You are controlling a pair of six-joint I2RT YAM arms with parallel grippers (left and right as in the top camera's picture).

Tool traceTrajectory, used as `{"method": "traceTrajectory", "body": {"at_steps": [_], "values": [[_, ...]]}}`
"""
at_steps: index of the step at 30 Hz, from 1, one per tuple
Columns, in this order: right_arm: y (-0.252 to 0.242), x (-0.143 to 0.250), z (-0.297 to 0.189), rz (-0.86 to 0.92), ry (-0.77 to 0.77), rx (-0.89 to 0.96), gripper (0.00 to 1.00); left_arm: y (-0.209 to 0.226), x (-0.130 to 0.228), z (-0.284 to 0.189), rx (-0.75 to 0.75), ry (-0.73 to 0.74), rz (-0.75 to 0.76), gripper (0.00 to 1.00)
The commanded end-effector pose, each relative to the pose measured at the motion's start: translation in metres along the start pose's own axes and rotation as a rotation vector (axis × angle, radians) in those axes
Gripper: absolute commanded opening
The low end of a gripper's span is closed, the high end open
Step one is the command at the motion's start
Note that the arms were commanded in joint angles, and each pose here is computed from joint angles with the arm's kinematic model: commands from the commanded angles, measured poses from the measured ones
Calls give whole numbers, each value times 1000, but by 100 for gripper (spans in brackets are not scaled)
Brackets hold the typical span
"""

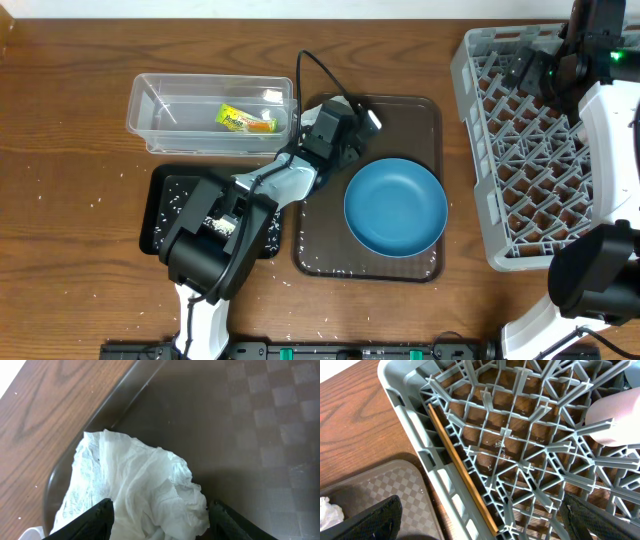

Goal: Sort waste into correct bins and load items into the dishwasher rack
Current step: 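Grasp the white tissue with the left gripper and lift it, then carry the tissue over the clear container and open the left gripper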

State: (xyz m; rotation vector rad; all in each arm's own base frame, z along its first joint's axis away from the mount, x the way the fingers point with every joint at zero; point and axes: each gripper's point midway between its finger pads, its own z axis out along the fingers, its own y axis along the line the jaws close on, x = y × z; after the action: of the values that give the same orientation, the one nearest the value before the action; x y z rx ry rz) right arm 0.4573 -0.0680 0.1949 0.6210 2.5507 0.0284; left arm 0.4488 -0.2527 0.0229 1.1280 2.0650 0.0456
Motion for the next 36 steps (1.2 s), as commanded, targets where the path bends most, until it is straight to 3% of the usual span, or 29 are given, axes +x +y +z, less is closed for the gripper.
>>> {"method": "traceTrajectory", "body": {"at_steps": [1, 4, 8, 16, 22, 27, 32, 36], "values": [[0, -3, -6, 12, -15, -1, 99, -3, 12, 10, 6, 33, 12, 61], [0, -3, -6, 11, -15, -2, 99, -5, 15, 12, 10, 40, 11, 52], [0, -3, -6, 12, -15, -2, 99, -1, 8, 10, -4, 17, 7, 30], [0, -3, -6, 12, -15, -2, 99, 22, -38, -26, -56, -105, -110, 7], [0, -3, -6, 12, -15, -2, 99, 52, -84, -80, -99, -251, -312, 6], [0, -3, -6, 12, -15, -2, 99, 83, -102, -119, -133, -348, -498, 6], [0, -3, -6, 12, -15, -2, 99, 135, -92, -149, -189, -419, -762, 6], [0, -3, -6, 12, -15, -2, 99, 180, -64, -168, -247, -445, -1000, 6]]}}
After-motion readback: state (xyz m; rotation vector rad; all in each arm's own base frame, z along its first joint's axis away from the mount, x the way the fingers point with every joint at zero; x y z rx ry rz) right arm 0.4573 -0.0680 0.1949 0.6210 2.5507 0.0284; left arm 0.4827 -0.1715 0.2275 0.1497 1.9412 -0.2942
